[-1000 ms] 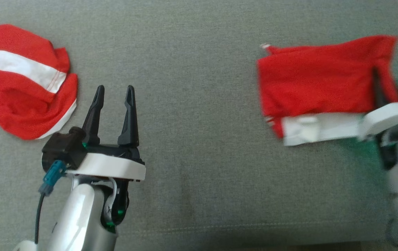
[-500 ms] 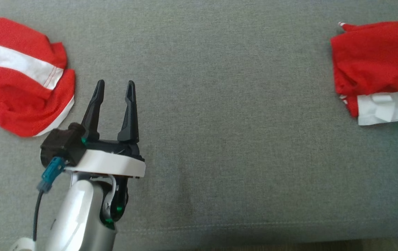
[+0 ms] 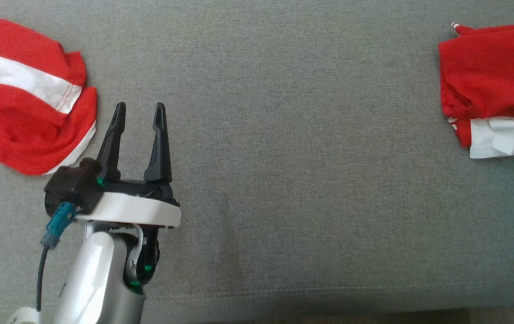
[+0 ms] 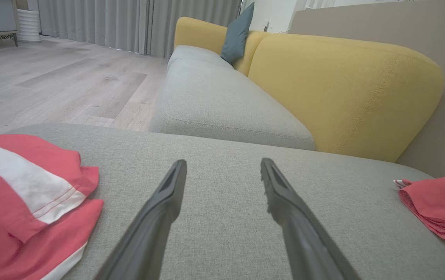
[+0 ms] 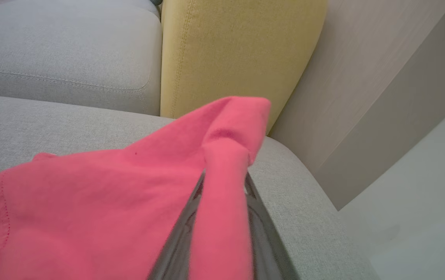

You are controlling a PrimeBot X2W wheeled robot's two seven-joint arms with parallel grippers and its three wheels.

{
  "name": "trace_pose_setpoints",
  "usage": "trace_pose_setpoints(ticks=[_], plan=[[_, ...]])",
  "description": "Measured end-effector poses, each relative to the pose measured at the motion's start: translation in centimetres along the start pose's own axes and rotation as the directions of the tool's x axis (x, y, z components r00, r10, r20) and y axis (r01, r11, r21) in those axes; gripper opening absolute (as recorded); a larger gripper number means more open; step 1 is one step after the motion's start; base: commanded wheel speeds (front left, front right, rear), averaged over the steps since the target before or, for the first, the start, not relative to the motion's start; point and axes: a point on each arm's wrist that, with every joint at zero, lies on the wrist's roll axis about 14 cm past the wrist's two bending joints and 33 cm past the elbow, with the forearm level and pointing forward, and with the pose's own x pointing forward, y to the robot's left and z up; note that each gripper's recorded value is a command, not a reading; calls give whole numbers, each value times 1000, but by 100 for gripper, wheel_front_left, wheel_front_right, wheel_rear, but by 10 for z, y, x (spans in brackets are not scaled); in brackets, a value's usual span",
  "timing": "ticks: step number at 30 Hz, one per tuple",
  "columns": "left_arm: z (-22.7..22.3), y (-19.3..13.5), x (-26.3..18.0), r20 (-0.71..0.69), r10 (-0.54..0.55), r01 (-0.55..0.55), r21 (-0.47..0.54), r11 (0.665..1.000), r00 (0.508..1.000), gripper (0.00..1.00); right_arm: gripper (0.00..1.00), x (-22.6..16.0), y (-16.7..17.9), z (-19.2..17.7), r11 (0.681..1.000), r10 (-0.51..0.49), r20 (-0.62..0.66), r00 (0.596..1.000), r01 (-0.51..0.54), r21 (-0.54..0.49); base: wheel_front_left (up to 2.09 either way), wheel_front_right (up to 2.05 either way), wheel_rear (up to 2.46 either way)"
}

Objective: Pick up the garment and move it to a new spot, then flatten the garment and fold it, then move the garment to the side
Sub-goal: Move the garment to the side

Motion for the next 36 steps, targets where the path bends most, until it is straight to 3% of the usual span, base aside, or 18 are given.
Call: trace_pose_setpoints(ticks=[1,2,9,16,25,36], plan=[[0,0,0,0,-1,1,0,1000,1000,100,94,0,0,0,1000,0,1,1000,0,2,0,0,0],[0,-1,0,0,-3,3,0,1000,1000,100,100,-1,0,1,1000,-1,6,1000,1,5,0,0,0],[0,-3,0,0,-10,10,-1,1000,1000,100,100,-2,-1,11,1000,-11,46,999,10,23,0,0,0],[11,-8,-3,23,-21,21,-6,1000,1000,100,100,-9,5,44,999,-5,166,986,-2,45,0,0,0],[42,-14,-21,91,-17,18,-8,1000,996,100,100,-43,54,108,981,69,372,926,-130,141,0,0,0],[59,-14,-52,128,-3,0,29,1000,992,100,100,-113,134,106,913,196,441,876,-326,244,0,0,0]])
